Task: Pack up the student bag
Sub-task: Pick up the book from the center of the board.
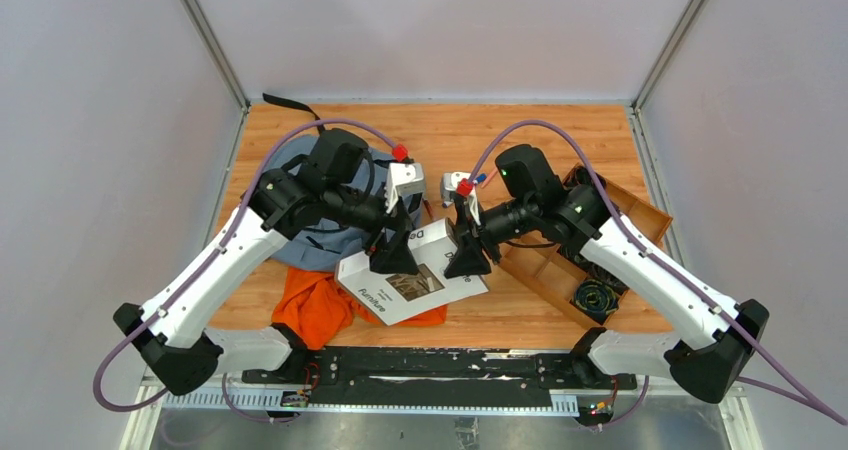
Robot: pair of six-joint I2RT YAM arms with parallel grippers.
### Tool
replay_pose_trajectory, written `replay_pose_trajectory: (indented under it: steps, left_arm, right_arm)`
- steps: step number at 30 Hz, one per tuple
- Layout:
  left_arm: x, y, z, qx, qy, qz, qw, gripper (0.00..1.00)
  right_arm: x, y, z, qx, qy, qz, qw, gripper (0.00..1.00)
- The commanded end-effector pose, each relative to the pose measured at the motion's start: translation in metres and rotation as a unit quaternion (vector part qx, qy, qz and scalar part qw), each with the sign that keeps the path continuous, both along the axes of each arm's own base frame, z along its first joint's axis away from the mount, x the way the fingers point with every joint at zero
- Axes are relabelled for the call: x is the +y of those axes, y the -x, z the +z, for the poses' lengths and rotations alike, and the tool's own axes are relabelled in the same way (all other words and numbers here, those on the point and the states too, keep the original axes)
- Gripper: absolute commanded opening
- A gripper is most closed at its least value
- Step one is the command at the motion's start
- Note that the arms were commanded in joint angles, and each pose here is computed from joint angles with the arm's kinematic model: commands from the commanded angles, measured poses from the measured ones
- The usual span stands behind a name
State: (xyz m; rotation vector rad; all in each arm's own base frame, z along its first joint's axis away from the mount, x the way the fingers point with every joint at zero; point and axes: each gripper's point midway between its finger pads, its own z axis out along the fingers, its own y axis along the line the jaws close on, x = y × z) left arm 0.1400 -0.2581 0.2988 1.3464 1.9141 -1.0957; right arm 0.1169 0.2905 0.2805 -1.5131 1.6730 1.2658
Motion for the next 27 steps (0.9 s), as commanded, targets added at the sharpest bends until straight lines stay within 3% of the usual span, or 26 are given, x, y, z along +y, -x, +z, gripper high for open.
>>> replay_pose_trajectory:
  steps: [1,4,6,10,14,15,17,19,20,24,27]
  left_arm:
    - [-0.011,0.014,-0.006,0.015,0.002,-0.046,0.999,0.95]
    - [-0.014,0.019,-0.003,0.019,0.010,-0.063,0.998,0.75]
    - [-0.014,0.020,-0.002,0.021,0.012,-0.065,0.998,0.54]
    - [-0.017,0.026,-0.001,0.027,0.016,-0.078,0.996,0.35]
    - [-0.020,0.031,0.001,0.032,0.022,-0.092,0.995,0.08]
    - [-0.020,0.030,0.000,0.031,0.021,-0.091,0.995,0.03]
    - [-0.019,0.025,0.000,0.022,0.014,-0.078,0.997,0.00]
    - [-0.017,0.014,0.000,0.006,-0.001,-0.047,0.999,0.00]
    - [-0.015,0.005,0.002,-0.001,-0.011,-0.018,1.000,0.00]
    - [-0.013,-0.016,0.016,-0.019,-0.015,0.056,0.998,0.00]
    - [-0.009,-0.046,0.033,-0.038,0.013,0.147,0.988,0.00]
  right_arm:
    - [0.003,-0.001,0.024,-0.028,-0.036,0.020,0.999,0.00]
    - [0.003,-0.007,0.019,-0.030,-0.028,0.010,0.999,0.01]
    - [0.001,-0.011,0.014,-0.030,-0.024,0.004,0.999,0.00]
    - [-0.007,-0.023,0.007,-0.029,-0.023,-0.012,0.999,0.02]
    - [-0.012,-0.027,0.015,-0.010,-0.046,-0.006,0.999,0.06]
    - [-0.012,-0.027,0.018,-0.008,-0.052,-0.003,0.999,0.10]
    - [-0.016,-0.031,0.017,-0.010,-0.048,-0.018,0.999,0.31]
    - [-0.023,-0.038,0.016,-0.020,-0.034,-0.054,0.998,0.76]
    - [-0.028,-0.040,0.019,-0.024,-0.030,-0.071,0.997,0.93]
    - [-0.057,-0.047,0.051,-0.095,-0.035,-0.172,0.980,1.00]
    - [-0.096,-0.068,0.073,-0.161,-0.040,-0.322,0.932,1.00]
